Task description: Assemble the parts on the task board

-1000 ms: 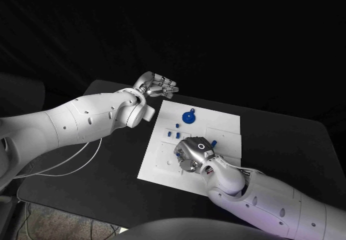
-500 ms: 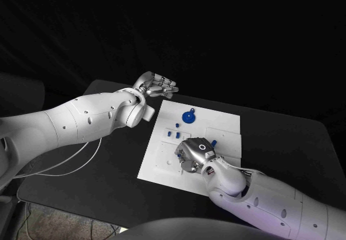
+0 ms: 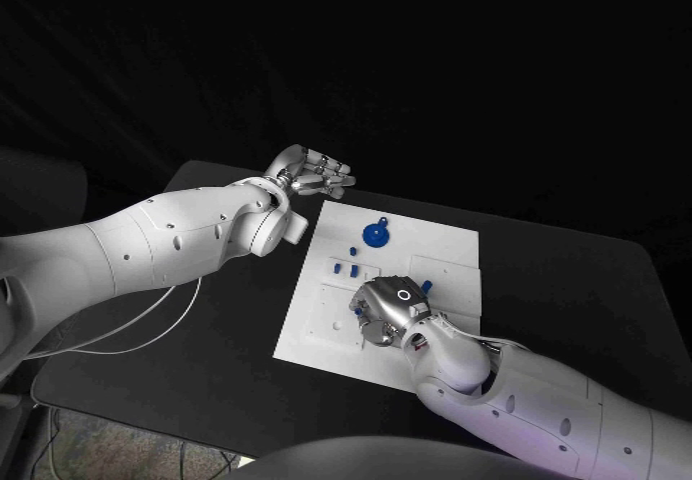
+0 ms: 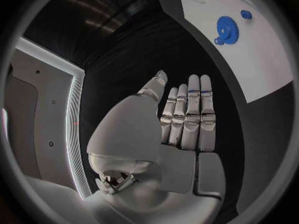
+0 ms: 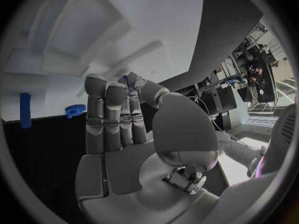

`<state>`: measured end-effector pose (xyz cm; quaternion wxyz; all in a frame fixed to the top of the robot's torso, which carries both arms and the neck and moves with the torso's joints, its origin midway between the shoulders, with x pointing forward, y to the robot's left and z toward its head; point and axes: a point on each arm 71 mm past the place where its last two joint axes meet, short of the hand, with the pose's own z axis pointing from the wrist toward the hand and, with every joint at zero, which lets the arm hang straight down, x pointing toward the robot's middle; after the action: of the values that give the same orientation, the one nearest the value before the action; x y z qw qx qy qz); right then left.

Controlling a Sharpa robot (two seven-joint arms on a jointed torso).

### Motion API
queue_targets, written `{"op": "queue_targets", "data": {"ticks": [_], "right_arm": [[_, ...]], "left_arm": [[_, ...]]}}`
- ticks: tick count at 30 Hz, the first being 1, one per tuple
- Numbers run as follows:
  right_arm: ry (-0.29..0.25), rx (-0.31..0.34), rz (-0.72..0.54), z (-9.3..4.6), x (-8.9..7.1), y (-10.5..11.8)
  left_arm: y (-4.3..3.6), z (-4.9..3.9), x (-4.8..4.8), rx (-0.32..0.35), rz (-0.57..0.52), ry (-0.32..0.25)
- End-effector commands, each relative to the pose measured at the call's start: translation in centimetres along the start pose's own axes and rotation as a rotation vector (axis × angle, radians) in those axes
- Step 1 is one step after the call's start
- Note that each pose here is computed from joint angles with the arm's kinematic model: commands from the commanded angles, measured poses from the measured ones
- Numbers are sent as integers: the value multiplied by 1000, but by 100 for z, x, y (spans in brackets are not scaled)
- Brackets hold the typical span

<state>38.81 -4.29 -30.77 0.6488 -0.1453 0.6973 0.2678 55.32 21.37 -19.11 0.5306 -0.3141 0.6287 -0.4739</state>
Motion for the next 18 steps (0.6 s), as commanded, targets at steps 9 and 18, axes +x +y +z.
{"op": "queue_targets", "data": {"ticks": [9, 18], "right_arm": [[29, 37, -7, 5, 67, -47], [40, 48, 2, 22, 92, -65]], "left_arm": [[-9, 7, 42, 0, -10, 31], [-8, 8, 52, -3, -12, 38]]}}
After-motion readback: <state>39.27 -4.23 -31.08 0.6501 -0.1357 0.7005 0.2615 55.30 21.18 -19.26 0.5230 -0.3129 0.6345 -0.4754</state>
